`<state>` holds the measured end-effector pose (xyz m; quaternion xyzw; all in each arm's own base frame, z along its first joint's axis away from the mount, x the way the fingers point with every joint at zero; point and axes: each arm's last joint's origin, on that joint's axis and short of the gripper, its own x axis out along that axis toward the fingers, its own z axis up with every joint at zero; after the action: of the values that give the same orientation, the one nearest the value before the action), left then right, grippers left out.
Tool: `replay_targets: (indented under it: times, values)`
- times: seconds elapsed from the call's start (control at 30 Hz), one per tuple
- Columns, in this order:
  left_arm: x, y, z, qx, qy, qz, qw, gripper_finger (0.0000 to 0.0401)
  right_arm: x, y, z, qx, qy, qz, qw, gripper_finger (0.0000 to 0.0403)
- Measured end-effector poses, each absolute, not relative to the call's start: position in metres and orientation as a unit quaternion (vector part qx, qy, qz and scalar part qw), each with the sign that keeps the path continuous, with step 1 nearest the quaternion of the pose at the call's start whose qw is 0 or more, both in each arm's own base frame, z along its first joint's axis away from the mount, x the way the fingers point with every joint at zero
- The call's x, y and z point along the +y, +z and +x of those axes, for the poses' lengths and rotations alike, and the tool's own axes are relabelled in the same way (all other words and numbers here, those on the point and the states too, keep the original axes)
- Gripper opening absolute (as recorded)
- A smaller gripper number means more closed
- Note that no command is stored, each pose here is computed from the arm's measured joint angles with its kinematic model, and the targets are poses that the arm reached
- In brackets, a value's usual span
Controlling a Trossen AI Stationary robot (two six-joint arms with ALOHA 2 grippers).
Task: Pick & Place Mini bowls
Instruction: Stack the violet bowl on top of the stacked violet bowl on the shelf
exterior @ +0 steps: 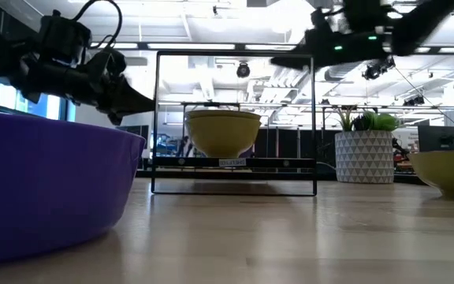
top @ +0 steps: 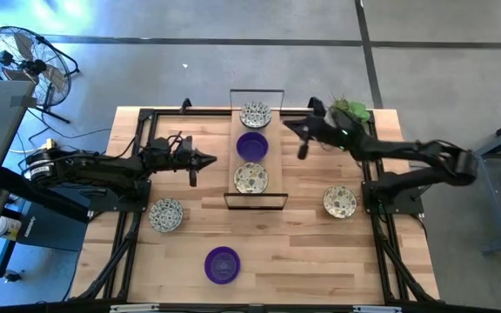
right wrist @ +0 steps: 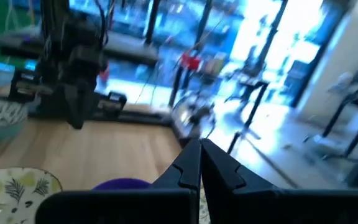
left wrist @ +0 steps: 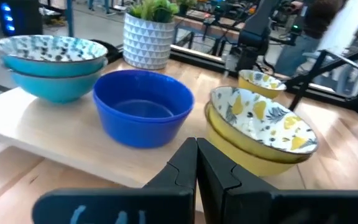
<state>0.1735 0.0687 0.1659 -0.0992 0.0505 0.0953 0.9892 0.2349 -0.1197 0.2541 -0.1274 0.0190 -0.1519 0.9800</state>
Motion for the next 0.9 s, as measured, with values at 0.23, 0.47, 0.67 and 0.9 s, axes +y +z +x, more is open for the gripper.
replay_targets:
  times: [0.23, 0.47, 0.67, 0.9]
  values:
    - [0.072, 0.187, 0.187, 0.043, 0.051, -0.094, 0.993, 0.0000, -0.087, 0.231, 0.182, -0.049, -0.207, -0.130, 0.968, 0.0000]
    - [0.075, 0.203, 0.198, 0.080, 0.020, -0.096, 0.992, 0.0000, -0.074, 0.209, 0.155, -0.059, -0.217, -0.098, 0.969, 0.0000]
    - [0.072, 0.206, 0.201, 0.101, -0.035, -0.110, 0.988, 0.0000, -0.070, 0.198, 0.147, -0.055, -0.213, -0.092, 0.971, 0.0000]
    - [0.053, 0.206, 0.210, 0.218, -0.034, -0.099, 0.970, 0.0000, -0.069, 0.196, 0.146, -0.051, -0.211, -0.092, 0.972, 0.0000]
